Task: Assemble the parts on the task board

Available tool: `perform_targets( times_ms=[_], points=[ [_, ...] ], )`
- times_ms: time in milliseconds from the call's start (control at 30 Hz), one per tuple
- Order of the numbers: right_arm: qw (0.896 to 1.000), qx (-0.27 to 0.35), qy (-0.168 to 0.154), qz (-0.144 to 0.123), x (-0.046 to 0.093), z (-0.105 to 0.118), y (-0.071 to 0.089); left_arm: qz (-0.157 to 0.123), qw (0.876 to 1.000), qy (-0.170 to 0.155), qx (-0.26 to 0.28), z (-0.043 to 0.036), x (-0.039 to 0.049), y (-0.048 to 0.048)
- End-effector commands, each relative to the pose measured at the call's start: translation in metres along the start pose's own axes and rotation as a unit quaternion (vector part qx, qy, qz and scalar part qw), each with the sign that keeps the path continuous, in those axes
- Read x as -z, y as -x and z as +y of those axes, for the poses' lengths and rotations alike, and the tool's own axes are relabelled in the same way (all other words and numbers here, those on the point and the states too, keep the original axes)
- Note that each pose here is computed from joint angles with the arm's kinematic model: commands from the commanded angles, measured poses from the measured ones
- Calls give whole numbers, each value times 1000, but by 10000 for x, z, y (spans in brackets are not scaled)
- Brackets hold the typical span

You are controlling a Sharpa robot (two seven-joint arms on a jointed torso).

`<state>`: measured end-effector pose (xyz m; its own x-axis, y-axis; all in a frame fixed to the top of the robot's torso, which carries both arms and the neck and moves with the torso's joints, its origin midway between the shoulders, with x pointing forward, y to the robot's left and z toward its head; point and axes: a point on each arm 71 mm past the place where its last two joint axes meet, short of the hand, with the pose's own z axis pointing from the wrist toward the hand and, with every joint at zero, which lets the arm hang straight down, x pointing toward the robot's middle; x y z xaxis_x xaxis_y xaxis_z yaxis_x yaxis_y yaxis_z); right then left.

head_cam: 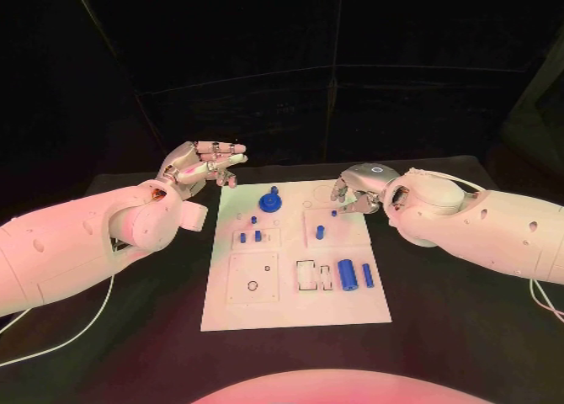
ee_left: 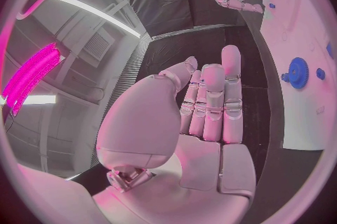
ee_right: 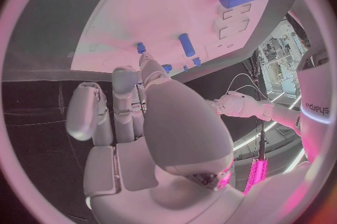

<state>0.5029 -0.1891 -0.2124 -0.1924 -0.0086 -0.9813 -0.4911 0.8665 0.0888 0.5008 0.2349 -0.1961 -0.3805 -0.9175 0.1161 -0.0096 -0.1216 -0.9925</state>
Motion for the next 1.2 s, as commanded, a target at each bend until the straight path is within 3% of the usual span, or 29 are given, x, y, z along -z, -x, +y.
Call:
perform_targets(
  times_ms=[33, 433, 1200],
  points=[
    [1000, 18, -1, 24, -16, 6, -61, -2, 1000, -18, 26, -36, 4, -27],
    [999, 10, 7, 40, -67, 66, -162, 3, 999, -17, 29, -40, 11, -71],
    [998, 5, 3, 59, -125, 104, -246, 4, 999, -13, 29, -38, 21, -71]
  ],
)
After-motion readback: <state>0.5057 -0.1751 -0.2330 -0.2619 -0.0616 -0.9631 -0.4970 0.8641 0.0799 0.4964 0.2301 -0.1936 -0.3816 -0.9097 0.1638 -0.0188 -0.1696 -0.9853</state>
